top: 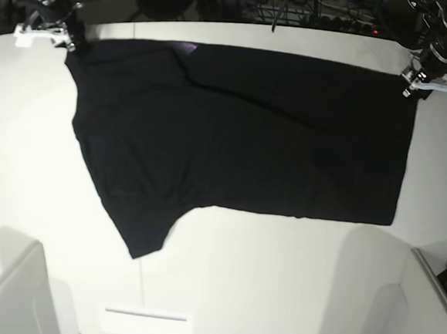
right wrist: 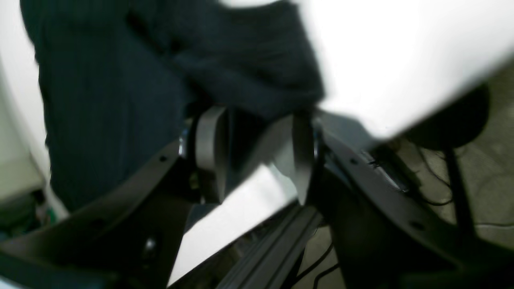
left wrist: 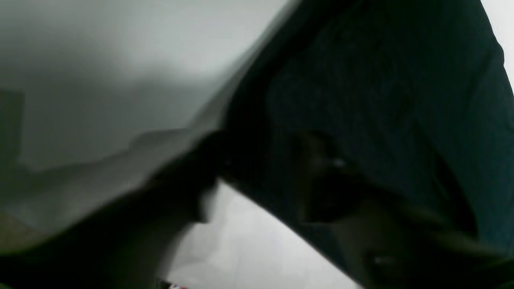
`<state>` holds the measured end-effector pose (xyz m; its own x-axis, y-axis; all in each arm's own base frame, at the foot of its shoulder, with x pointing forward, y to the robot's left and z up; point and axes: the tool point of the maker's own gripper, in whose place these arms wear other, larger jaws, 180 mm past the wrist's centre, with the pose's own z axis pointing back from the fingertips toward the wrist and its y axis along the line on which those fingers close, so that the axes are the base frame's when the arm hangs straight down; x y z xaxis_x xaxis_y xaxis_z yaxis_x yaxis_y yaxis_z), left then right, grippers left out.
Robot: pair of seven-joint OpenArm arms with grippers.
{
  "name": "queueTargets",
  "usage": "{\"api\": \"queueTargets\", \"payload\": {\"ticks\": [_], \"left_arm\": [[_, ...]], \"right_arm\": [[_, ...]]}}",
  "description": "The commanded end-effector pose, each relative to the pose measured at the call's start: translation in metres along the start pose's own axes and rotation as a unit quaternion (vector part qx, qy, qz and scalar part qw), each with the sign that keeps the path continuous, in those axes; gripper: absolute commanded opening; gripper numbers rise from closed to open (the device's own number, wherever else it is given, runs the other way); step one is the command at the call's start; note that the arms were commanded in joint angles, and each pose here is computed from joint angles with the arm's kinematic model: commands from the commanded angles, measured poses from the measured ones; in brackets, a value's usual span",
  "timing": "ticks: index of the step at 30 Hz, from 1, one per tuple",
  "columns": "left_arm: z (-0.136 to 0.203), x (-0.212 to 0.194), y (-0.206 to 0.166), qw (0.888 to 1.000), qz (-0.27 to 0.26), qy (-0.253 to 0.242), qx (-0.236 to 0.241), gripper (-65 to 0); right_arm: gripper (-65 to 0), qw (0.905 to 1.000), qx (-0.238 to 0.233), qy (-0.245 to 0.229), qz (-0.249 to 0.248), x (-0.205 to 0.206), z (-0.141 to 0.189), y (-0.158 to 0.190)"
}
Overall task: Fold the T-shirt properly
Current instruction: 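Lay the collar edge down and open both grippers, lifting away, then reach the right gripper to the shirt's hem corner and grasp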
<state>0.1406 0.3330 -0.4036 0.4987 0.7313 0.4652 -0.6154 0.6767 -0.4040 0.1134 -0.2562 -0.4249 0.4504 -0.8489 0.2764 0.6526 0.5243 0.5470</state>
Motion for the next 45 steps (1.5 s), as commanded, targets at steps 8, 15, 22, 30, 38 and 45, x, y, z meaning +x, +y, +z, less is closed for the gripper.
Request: {"api": "queueTargets", "payload": {"ticks": [8,15,22,30,38,45], "left_arm": [[0.033,0.042,0.004,0.997,-0.032,-0.068,0.016,-8.6],[0.052,0.074,0.005,0.992,-0.055,-0.108,0.024,-8.9],[0.065,0.097,-0.014,0.986,-0.096,-0.136,0.016,-16.1],[0.056,0.132,-0.056,0.977,-0.143,-0.159,-0.024,-63.4],[0.019,0.139,-0.103,0.968,-0.204,-0.135,-0.050,-65.0],[-0.002,0.143,-0.083,0.968,-0.219,-0.119,0.015,-56.3]], "right_arm": [[-39.9,0.9966,-0.010,-0.077,0.027,0.042,0.033,0.002],[-39.9,0.9913,0.049,-0.091,0.081,0.073,0.015,0.059],[-39.9,0.9751,0.134,-0.082,0.156,0.101,-0.015,0.143],[-40.7,0.9620,0.188,0.000,0.198,0.121,-0.085,0.219],[-33.9,0.9458,0.181,-0.030,0.268,0.149,-0.136,0.272],[-28.5,0.9488,0.117,-0.014,0.293,0.155,-0.186,0.266]]}}
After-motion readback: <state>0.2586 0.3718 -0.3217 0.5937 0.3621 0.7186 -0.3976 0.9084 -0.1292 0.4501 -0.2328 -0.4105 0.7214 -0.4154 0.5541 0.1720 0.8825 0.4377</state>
